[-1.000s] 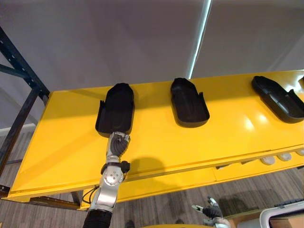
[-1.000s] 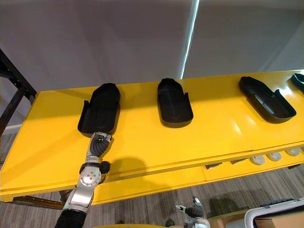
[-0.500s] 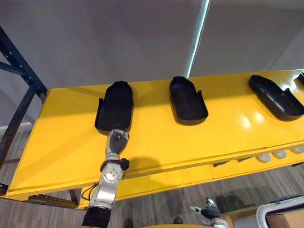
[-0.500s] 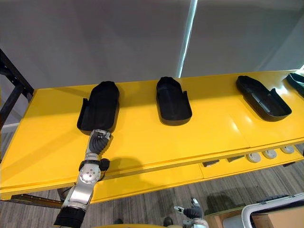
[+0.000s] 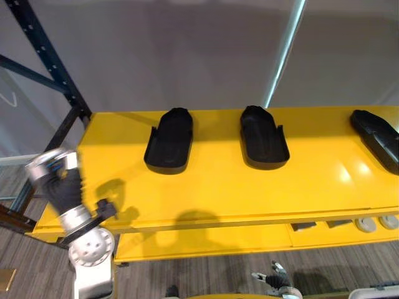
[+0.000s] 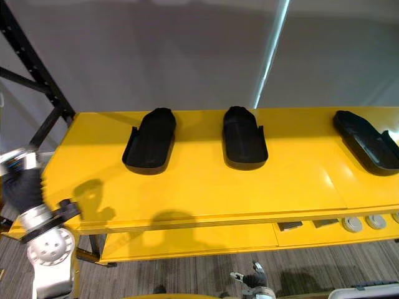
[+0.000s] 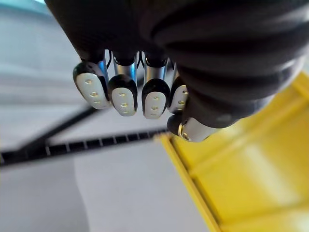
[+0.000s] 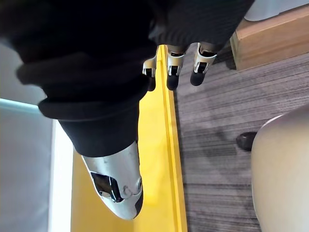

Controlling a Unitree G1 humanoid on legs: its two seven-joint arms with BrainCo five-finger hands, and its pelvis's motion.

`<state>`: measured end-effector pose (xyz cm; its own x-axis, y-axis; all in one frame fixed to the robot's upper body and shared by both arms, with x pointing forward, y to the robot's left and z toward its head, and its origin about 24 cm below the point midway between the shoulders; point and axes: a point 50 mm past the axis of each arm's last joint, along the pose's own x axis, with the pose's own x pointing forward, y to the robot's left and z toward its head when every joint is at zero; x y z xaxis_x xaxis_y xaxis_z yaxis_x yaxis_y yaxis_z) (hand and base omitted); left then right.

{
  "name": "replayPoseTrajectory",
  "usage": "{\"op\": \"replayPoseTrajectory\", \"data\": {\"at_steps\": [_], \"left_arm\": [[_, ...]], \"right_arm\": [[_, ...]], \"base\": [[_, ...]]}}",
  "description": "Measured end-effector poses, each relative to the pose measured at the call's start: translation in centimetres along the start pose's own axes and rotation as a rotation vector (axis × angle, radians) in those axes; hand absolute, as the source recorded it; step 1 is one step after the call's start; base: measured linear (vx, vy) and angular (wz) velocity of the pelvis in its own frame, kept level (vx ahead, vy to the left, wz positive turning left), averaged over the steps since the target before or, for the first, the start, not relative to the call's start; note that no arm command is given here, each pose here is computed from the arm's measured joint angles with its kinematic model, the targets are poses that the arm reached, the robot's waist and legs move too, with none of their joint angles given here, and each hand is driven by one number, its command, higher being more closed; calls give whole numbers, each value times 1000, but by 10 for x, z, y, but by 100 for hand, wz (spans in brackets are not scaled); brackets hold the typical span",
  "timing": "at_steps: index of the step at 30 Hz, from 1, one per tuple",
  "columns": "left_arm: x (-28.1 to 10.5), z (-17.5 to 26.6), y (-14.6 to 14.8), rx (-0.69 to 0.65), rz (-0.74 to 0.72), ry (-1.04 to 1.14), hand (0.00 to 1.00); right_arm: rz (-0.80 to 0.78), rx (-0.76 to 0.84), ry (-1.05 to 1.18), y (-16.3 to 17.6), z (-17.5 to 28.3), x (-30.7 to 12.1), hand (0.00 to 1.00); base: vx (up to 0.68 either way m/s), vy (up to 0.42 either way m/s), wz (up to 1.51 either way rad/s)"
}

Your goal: Walk over and take plastic housings, then place them on the shelf

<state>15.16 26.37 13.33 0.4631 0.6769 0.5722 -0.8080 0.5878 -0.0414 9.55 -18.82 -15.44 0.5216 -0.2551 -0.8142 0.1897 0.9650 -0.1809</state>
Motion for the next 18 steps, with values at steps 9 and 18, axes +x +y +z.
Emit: {"op": "replayPoseTrajectory", "data": {"at_steps": [9, 18], "left_arm": [[-78, -108, 61, 327, 46, 671, 100], [-201, -168, 54, 329, -215, 1325, 0]], "right_arm": [[15, 31, -127, 13, 28, -3, 0], [14, 48, -108, 14, 21, -5, 0]], "base": [[-11, -2, 12], [58, 1, 1]]}}
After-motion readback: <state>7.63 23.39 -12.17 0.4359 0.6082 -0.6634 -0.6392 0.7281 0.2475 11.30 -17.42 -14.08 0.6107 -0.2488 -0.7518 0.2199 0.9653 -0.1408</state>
